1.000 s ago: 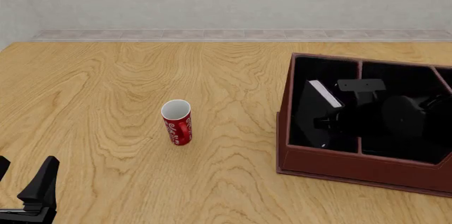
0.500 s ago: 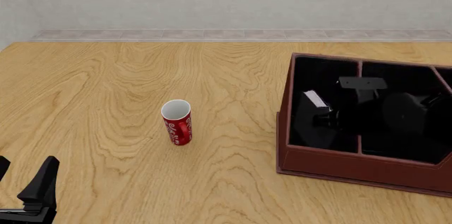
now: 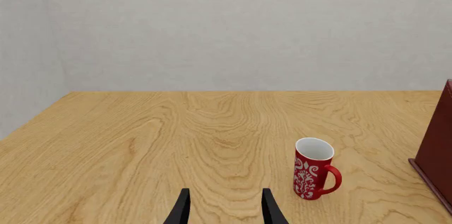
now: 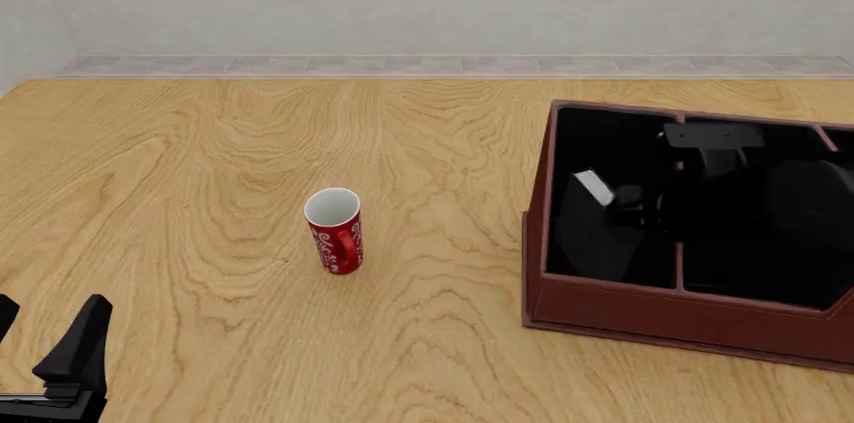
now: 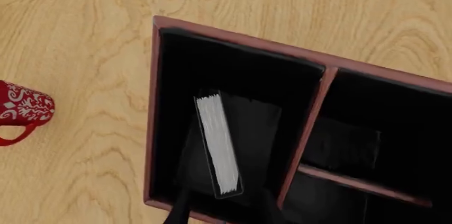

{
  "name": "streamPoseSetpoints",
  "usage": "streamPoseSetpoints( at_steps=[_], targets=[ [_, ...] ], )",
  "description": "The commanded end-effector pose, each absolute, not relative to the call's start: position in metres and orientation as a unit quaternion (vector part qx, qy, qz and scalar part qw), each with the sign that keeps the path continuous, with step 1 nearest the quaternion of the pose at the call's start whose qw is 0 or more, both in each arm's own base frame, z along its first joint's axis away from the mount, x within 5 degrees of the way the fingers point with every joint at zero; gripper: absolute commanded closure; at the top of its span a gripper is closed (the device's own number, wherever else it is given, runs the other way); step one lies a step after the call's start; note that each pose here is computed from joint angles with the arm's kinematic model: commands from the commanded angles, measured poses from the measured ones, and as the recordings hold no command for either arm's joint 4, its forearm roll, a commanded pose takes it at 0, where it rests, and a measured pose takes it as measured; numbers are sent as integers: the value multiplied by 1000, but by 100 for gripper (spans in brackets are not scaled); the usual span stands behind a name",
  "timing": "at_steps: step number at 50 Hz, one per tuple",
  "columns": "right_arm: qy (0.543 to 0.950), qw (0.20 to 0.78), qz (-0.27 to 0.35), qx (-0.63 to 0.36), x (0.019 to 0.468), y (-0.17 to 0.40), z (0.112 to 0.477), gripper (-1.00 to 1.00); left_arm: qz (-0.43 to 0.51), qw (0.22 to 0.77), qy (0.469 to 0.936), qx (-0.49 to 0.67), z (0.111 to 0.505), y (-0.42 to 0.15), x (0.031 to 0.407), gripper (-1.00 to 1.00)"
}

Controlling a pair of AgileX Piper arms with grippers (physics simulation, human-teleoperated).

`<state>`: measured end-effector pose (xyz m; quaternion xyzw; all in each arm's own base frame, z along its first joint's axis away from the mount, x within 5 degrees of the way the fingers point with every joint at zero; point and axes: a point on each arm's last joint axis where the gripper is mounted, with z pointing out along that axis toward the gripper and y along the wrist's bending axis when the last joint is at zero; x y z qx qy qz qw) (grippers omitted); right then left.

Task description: Pick up the book and place it in the left compartment of the caddy.

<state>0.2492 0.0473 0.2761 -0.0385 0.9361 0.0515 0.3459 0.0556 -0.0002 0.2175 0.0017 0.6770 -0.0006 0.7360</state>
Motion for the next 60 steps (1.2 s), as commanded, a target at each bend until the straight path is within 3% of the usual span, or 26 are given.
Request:
streamPoseSetpoints(
  at_steps=[1, 29, 48, 60],
  targets=[
    [930, 362, 53, -47, 226, 45, 303, -100, 0, 737, 676, 2, 218, 0, 56, -100],
    [906, 409, 59, -87, 154, 38, 377, -100, 0, 737, 676, 2, 218, 0, 56, -100],
    [891, 437, 66, -99, 84, 23, 403, -100, 0, 737, 676, 2, 218, 0, 56, -100],
    [886, 444, 61, -118, 47, 13, 397, -100, 0, 737, 676, 2, 218, 0, 56, -100]
  ],
)
